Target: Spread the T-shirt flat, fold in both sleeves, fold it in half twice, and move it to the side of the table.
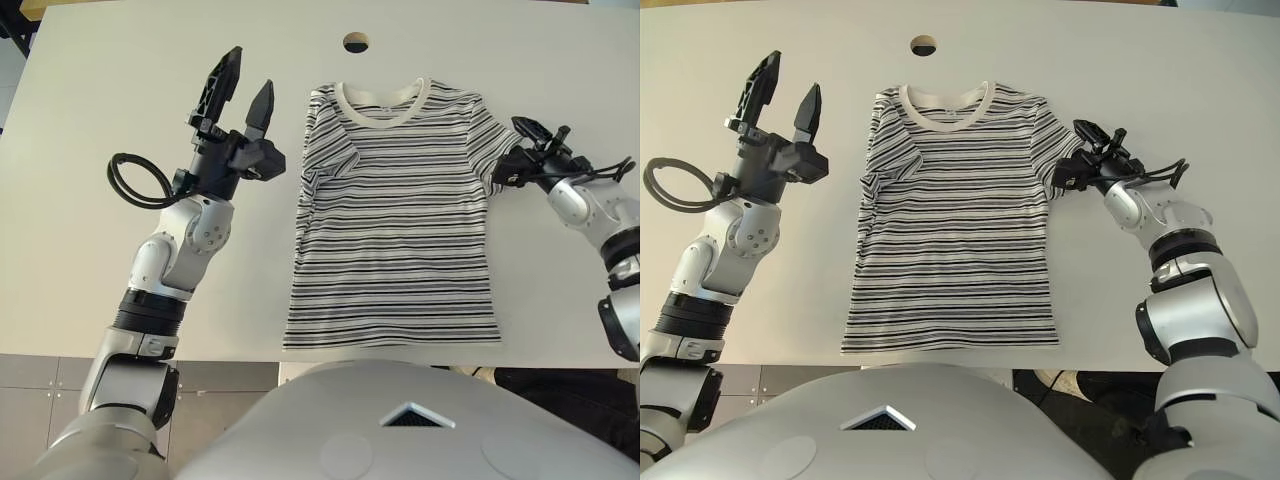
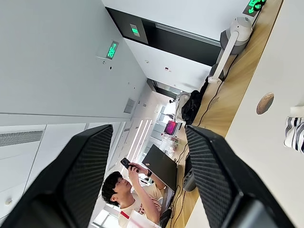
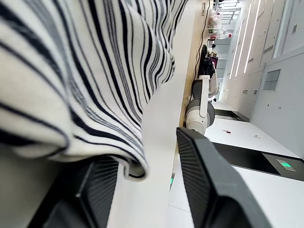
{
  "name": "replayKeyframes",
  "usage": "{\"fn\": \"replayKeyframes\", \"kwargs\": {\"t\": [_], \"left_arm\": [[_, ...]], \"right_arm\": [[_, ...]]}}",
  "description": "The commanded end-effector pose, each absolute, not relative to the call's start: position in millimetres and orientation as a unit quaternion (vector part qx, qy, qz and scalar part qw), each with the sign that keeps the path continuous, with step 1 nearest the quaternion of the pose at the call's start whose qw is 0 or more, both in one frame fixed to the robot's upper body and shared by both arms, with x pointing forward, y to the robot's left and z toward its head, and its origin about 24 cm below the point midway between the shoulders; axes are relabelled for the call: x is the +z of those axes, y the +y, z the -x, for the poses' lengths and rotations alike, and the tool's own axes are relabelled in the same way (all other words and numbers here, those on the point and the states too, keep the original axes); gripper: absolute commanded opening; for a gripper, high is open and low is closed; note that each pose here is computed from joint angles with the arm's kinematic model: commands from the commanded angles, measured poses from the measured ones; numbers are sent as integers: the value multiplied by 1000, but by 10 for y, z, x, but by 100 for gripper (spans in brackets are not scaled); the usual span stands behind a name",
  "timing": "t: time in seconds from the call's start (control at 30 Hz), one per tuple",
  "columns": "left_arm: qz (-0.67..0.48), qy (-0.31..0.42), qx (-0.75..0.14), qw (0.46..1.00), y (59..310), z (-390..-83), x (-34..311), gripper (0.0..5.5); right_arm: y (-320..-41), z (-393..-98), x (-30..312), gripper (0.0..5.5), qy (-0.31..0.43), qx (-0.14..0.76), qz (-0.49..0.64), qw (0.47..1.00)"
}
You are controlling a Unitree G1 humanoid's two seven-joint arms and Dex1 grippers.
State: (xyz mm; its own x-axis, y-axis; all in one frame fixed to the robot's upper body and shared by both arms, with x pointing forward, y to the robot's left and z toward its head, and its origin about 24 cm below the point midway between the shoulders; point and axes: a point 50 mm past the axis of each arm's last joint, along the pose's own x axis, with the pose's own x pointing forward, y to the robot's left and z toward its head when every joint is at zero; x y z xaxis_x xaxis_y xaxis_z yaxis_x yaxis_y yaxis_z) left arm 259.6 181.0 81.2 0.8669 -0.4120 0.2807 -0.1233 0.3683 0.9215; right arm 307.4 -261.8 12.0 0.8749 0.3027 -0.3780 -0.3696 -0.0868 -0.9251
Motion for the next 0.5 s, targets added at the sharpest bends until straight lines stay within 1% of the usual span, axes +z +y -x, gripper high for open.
{"fn": "replayKeyframes", "kwargs": {"t": [0.03,0.27,0.33,0.5], "left_arm": [[-556,-238,-94,791,1823,-2577,823,288],[-551,-246,-92,792,1806,-2535,861,288],[-550,-248,-93,792,1794,-2532,866,288],[-547,-252,-99,792,1764,-2528,869,288]], "right_arm": [[-2608,-3000,-24,135,51,269,693,667],[-2618,-2997,-37,22,56,261,687,675],[-2634,-2999,-22,11,55,254,685,681],[-2644,-2989,-11,11,50,248,678,691]]}}
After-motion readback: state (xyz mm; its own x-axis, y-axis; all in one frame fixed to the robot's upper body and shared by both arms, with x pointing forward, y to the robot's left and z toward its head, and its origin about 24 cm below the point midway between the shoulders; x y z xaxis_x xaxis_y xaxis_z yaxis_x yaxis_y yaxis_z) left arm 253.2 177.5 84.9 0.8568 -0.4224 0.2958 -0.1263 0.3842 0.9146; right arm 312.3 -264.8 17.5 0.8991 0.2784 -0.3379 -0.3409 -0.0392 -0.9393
